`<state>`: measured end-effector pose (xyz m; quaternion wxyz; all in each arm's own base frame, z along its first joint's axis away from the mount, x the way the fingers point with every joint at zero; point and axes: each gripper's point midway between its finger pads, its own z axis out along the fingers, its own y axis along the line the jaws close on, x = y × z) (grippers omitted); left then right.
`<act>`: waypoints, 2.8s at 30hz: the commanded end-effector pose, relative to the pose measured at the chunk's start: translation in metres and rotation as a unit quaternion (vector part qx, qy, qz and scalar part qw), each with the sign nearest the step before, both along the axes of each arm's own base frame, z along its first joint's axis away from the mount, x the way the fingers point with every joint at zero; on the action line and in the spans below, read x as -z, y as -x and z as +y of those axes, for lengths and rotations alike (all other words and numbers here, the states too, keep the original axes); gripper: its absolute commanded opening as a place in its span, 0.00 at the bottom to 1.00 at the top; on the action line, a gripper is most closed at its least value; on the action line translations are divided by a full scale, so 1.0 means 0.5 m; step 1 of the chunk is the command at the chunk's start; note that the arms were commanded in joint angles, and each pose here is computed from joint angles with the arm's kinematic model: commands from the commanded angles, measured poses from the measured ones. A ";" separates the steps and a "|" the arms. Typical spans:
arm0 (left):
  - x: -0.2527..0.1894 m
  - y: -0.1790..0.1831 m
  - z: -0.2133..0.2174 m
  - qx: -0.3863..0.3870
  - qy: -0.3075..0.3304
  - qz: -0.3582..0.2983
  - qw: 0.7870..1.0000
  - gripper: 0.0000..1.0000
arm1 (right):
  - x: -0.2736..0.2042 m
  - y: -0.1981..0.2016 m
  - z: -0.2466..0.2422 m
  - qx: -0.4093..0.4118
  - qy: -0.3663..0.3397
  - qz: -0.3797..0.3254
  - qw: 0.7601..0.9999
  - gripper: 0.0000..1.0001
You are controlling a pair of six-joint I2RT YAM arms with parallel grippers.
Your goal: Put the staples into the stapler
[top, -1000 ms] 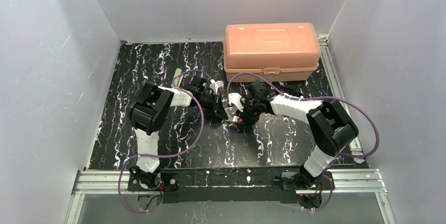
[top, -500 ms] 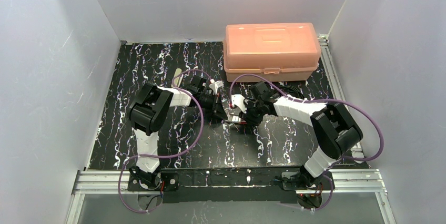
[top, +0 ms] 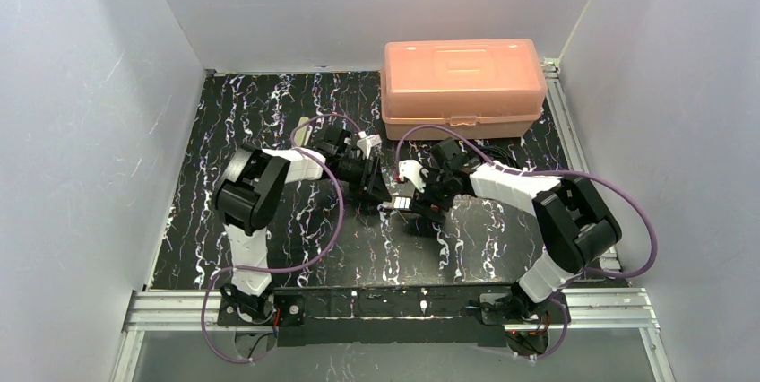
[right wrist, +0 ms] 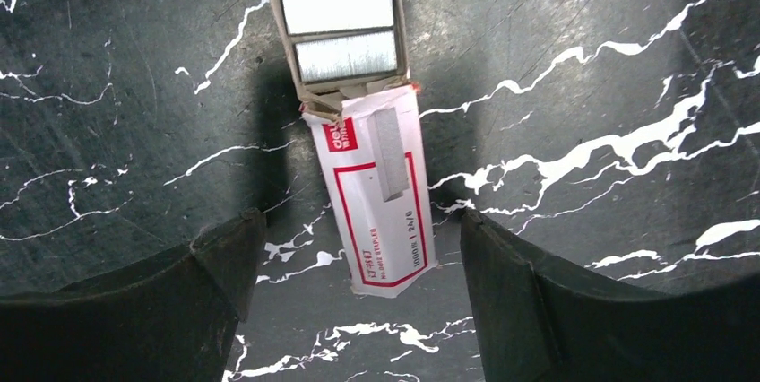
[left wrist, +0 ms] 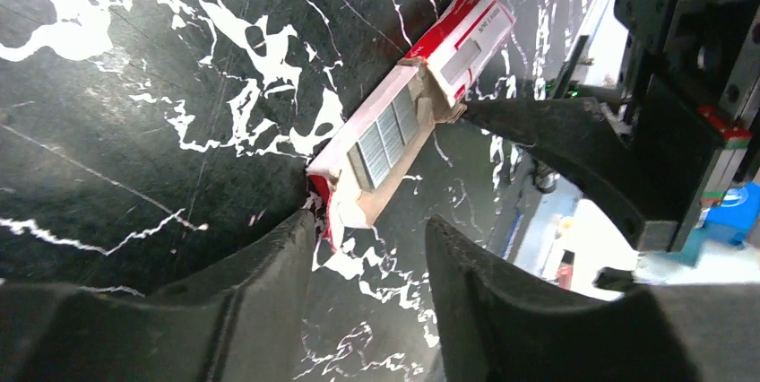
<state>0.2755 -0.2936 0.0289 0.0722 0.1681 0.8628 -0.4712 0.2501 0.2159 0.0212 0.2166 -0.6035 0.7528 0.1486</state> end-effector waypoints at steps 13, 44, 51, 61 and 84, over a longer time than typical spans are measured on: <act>-0.134 -0.145 0.264 -0.120 -0.219 -0.233 0.940 0.79 | -0.137 -0.052 0.005 0.080 -0.062 -0.037 0.994 0.86; -0.073 -0.435 0.461 -0.148 -0.382 -0.240 0.880 0.48 | -0.130 -0.051 -0.013 0.093 -0.093 -0.017 0.991 0.81; -0.089 -0.437 0.448 -0.125 -0.365 -0.264 0.884 0.16 | -0.152 -0.043 0.011 0.076 -0.114 0.006 0.990 0.80; -0.304 -0.238 0.257 0.018 -0.069 -0.320 0.945 0.00 | -0.357 -0.072 0.130 0.014 -0.275 0.000 0.961 0.91; -0.477 0.072 0.035 0.197 0.102 -0.396 0.891 0.00 | -0.426 0.044 0.177 -0.089 -0.378 0.090 0.917 0.92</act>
